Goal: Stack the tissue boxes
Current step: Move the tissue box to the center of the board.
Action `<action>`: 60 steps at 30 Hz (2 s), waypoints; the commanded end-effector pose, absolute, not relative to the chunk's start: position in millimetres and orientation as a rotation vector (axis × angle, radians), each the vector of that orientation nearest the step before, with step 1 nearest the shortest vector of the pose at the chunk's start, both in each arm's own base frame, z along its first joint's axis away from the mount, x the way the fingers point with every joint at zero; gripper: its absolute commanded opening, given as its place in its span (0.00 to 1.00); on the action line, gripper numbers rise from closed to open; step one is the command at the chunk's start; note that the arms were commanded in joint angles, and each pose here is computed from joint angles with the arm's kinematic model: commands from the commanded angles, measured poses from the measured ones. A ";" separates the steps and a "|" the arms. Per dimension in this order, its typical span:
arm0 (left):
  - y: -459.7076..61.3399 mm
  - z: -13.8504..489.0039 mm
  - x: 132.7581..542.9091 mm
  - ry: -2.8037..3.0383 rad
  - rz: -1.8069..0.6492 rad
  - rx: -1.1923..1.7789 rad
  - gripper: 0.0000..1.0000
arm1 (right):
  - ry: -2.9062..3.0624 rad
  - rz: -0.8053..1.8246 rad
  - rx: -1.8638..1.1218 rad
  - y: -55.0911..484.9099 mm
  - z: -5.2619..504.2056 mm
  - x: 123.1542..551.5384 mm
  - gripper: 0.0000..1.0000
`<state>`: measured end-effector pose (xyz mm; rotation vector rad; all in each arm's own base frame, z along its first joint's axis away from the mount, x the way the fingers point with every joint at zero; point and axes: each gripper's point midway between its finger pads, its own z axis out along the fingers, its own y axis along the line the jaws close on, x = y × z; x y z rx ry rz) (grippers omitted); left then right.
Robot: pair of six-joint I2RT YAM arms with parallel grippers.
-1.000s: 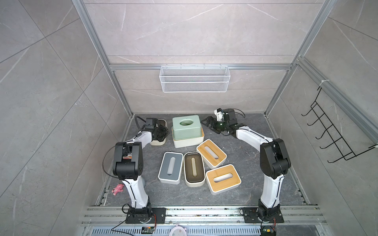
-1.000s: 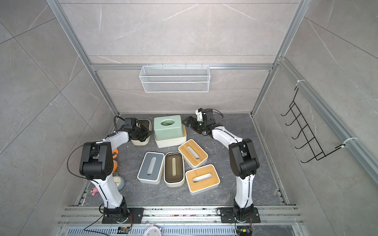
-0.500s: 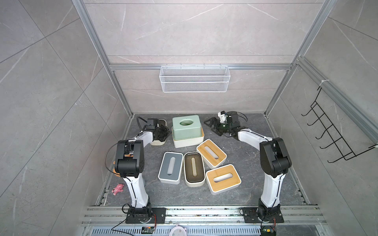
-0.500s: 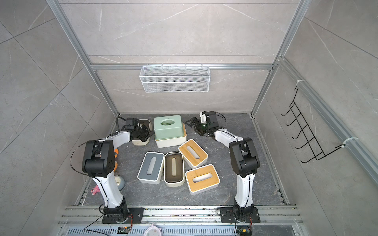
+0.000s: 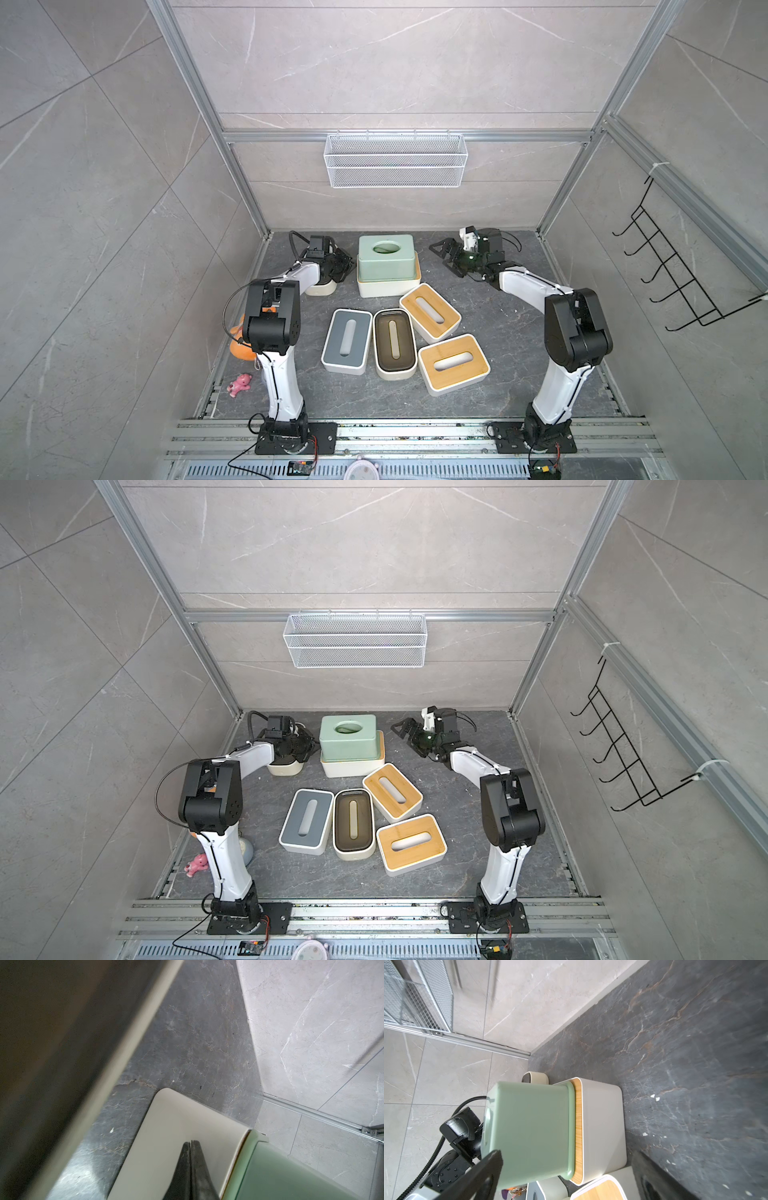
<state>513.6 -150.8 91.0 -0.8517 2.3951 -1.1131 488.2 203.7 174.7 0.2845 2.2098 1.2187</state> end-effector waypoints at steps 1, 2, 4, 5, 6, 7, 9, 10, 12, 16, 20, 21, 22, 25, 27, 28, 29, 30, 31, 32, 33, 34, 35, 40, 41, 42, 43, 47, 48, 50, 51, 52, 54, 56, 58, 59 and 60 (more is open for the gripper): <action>-167.9 98.8 521.4 2.387 -1.159 -0.820 0.00 | 2.170 1.206 0.266 193.9 193.5 482.5 1.00; -171.0 98.8 522.3 2.389 -1.161 -0.818 0.00 | 2.168 1.196 0.269 190.1 195.4 481.5 1.00; -177.4 97.6 523.4 2.395 -1.162 -0.811 0.00 | 2.163 1.180 0.274 183.4 200.2 479.1 1.00; -181.0 98.0 524.3 2.396 -1.166 -0.807 0.00 | 2.160 1.175 0.279 180.0 202.6 477.9 1.00; -184.7 97.0 524.5 2.399 -1.166 -0.803 0.00 | 2.160 1.167 0.285 176.9 204.2 476.8 1.00; -187.8 96.0 525.0 2.401 -1.168 -0.802 0.00 | 2.158 1.158 0.287 174.3 206.5 475.5 1.00; -194.9 96.4 525.8 2.404 -1.172 -0.790 0.00 | 2.158 1.138 0.290 169.8 209.8 473.3 1.00; -198.8 95.7 526.0 2.407 -1.173 -0.785 0.00 | 2.161 1.129 0.289 168.6 211.1 471.9 1.00; -205.4 94.7 526.0 2.413 -1.175 -0.776 0.00 | 2.170 1.113 0.286 166.8 211.4 470.7 1.00; -214.2 90.2 525.9 2.418 -1.176 -0.780 0.00 | 2.175 1.100 0.279 165.1 215.3 469.3 1.00; -224.0 87.5 524.5 2.425 -1.184 -0.770 0.00 | 2.177 1.082 0.262 163.7 221.1 468.3 1.00; -226.1 88.0 524.2 2.425 -1.185 -0.767 0.00 | 2.179 1.073 0.261 162.8 222.2 468.5 1.00; -229.8 88.1 523.4 2.426 -1.186 -0.764 0.00 | 2.179 1.067 0.260 162.2 223.6 468.5 1.00; -237.9 89.6 521.3 2.427 -1.190 -0.754 0.00 | 2.176 1.047 0.257 160.5 228.3 469.7 1.00; -240.3 91.3 519.5 2.428 -1.184 -0.748 0.00 | 2.175 1.040 0.256 160.1 231.2 470.8 1.00; -240.6 91.5 518.4 2.428 -1.181 -0.750 0.00 | 2.172 1.038 0.253 159.9 233.4 471.5 1.00; -239.0 92.7 517.9 2.426 -1.177 -0.759 0.00 | 2.167 1.038 0.252 159.5 235.7 472.2 1.00; -234.7 92.1 517.1 2.430 -1.159 -0.774 0.00 | 2.164 1.038 0.248 159.7 237.5 472.8 1.00; -227.1 91.6 515.4 2.435 -1.130 -0.795 0.00 | 2.159 1.042 0.241 160.6 240.6 473.1 1.00; -216.7 92.6 514.8 2.431 -1.105 -0.814 0.00 | 2.157 1.045 0.235 161.5 242.9 473.0 1.00; -207.4 95.8 514.3 2.419 -1.089 -0.830 0.00 | 2.154 1.046 0.228 162.0 245.2 472.8 1.00; -198.0 102.0 513.6 2.403 -1.074 -0.836 0.00 | 2.153 1.045 0.219 162.5 247.0 472.4 1.00; -189.9 110.7 513.3 2.390 -1.052 -0.822 0.00 | 2.158 1.042 0.209 163.8 247.3 471.7 1.00; -173.3 161.7 507.8 2.357 -0.943 -0.686 0.08 | 2.180 1.038 0.148 174.4 249.2 471.6 1.00; -173.4 169.1 506.3 2.352 -0.941 -0.664 0.17 | 2.178 1.040 0.137 177.5 251.2 472.0 1.00; -173.4 175.3 505.5 2.344 -0.942 -0.646 0.27 | 2.179 1.040 0.129 179.4 251.5 472.3 1.00; -174.2 183.1 504.6 2.331 -0.950 -0.623 0.41 | 2.178 1.040 0.119 182.0 252.7 472.9 1.00; -185.7 206.9 504.6 2.283 -1.032 -0.513 0.77 | 2.189 1.037 0.080 192.1 256.3 474.8 1.00; -189.6 210.7 505.5 2.281 -1.054 -0.485 0.81 | 2.194 1.039 0.073 194.5 256.4 475.9 1.00; -200.4 218.2 507.6 2.281 -1.102 -0.424 0.87 | 2.204 1.039 0.064 198.9 255.4 478.8 1.00; -205.0 221.2 508.3 2.284 -1.113 -0.397 0.88 | 2.205 1.040 0.063 199.8 255.8 479.6 1.00; -210.1 223.7 508.4 2.290 -1.119 -0.366 0.89 | 2.208 1.040 0.063 201.4 254.9 480.6 1.00; -218.6 227.4 508.0 2.300 -1.126 -0.323 0.90 | 2.210 1.050 0.060 204.3 254.6 482.2 1.00; -229.0 230.5 506.8 2.305 -1.141 -0.282 0.91 | 2.213 1.060 0.059 208.0 254.1 483.4 1.00; -237.0 231.5 505.6 2.321 -1.144 -0.251 0.93 | 2.219 1.065 0.061 211.5 251.0 483.7 1.00; -240.6 232.5 505.4 2.324 -1.145 -0.235 0.93 | 2.222 1.068 0.060 213.3 249.9 483.6 1.00; -243.5 233.1 505.3 2.326 -1.147 -0.228 0.93 | 2.224 1.072 0.063 214.3 248.7 483.9 1.00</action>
